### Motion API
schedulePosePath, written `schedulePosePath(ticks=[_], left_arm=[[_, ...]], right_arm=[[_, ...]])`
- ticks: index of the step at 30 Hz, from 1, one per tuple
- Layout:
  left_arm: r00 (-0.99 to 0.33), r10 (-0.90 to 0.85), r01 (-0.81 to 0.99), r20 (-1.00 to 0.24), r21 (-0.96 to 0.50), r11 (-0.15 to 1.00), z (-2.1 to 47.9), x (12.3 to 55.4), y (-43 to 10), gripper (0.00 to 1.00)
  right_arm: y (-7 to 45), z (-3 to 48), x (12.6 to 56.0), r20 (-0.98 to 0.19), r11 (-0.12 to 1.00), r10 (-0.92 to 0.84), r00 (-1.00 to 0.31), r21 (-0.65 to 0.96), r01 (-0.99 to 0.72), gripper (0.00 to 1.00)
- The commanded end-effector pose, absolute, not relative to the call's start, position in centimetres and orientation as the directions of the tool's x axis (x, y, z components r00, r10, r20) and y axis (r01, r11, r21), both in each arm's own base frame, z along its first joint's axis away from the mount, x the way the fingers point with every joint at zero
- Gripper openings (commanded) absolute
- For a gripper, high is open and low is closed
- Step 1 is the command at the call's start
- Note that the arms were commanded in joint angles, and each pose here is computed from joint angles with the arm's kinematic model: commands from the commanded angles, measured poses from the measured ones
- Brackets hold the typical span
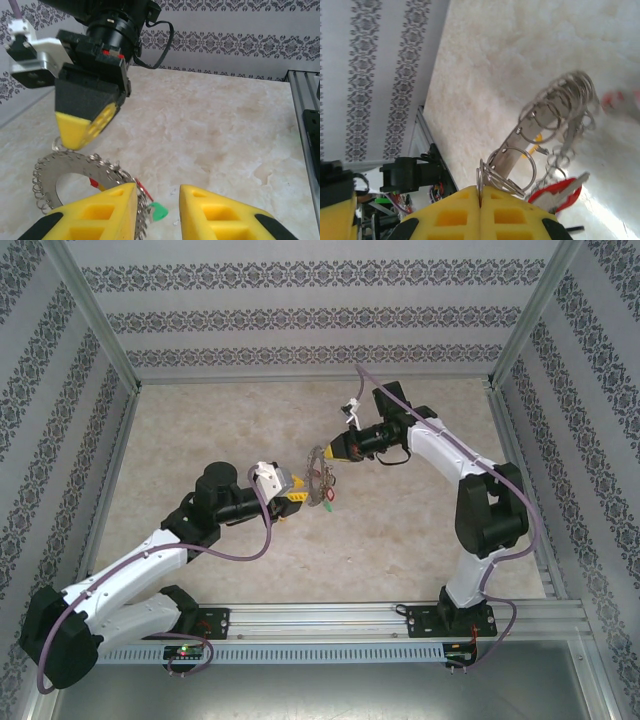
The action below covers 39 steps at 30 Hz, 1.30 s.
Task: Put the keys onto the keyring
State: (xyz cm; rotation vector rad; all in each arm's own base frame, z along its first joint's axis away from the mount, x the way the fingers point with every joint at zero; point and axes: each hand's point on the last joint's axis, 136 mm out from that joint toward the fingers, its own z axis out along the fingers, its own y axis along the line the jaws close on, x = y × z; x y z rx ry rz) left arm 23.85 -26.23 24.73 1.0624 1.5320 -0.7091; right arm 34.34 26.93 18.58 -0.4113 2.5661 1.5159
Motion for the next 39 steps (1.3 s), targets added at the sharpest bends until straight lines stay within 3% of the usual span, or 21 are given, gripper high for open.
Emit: schedulePosePath(ticks=[1,6,11,16,21,25,27,29,30,32,35,39], left_arm=[[0.004,0.253,0.897,-0.968,0.115,0.427,24.9,23.7,-26.2,0.29],[0.002,0.250,0.903,-0.968,0.109,0.415,25.2,23.5,-26.3,0.29],[-0.010,0.244,0.909,-0.970,0.093,0.407,24.9,23.8,-26.7,0.28],[-0.031,0.249,0.928,-0.968,0.065,0.368,24.9,23.8,-27.5,0.27],[-0.035,0.245,0.927,-0.969,0.059,0.369,25.0,23.7,-27.5,0.27],[-0.031,0.251,0.916,-0.968,0.072,0.394,24.7,24.0,-27.2,0.27],[-0.023,0.248,0.911,-0.968,0.082,0.405,24.9,24.2,-27.1,0.28],[-0.011,0.243,0.903,-0.970,0.095,0.420,25.1,24.5,-26.9,0.30],[-0.006,0.243,0.901,-0.970,0.101,0.423,25.1,24.5,-26.9,0.30],[0.005,0.244,0.902,-0.970,0.109,0.418,25.2,24.6,-27.0,0.30],[0.008,0.251,0.909,-0.968,0.112,0.401,25.1,24.5,-27.3,0.31],[0.025,0.239,0.920,-0.971,0.116,0.374,25.7,24.1,-27.6,0.33]], right_arm=[[27.3,18.5,32.5,-0.136,0.460,-0.187,-0.973,0.863,-0.209,0.00],[28.7,19.6,28.2,-0.152,0.396,-0.294,-0.944,0.879,-0.265,0.00],[26.3,13.6,32.0,-0.055,0.593,-0.148,-0.987,0.794,-0.133,0.00],[26.9,10.7,34.2,0.056,0.601,-0.104,-0.993,0.799,-0.018,0.00],[27.5,13.5,34.1,-0.103,0.555,-0.154,-0.983,0.814,-0.173,0.00],[28.1,17.6,32.1,-0.312,0.408,-0.236,-0.920,0.827,-0.386,0.00],[27.9,18.9,30.4,-0.485,0.353,-0.296,-0.823,0.745,-0.566,0.00],[27.5,20.1,28.6,-0.686,0.296,-0.339,-0.644,0.572,-0.765,0.00],[27.4,20.4,27.9,-0.760,0.269,-0.362,-0.539,0.469,-0.841,0.00],[27.3,20.0,25.8,-0.871,0.195,-0.449,-0.197,0.120,-0.973,0.00],[26.5,20.0,27.2,-0.866,0.290,-0.487,0.114,-0.284,-0.914,0.00],[26.0,22.4,27.6,-0.846,0.313,-0.489,0.212,-0.397,-0.863,0.00]])
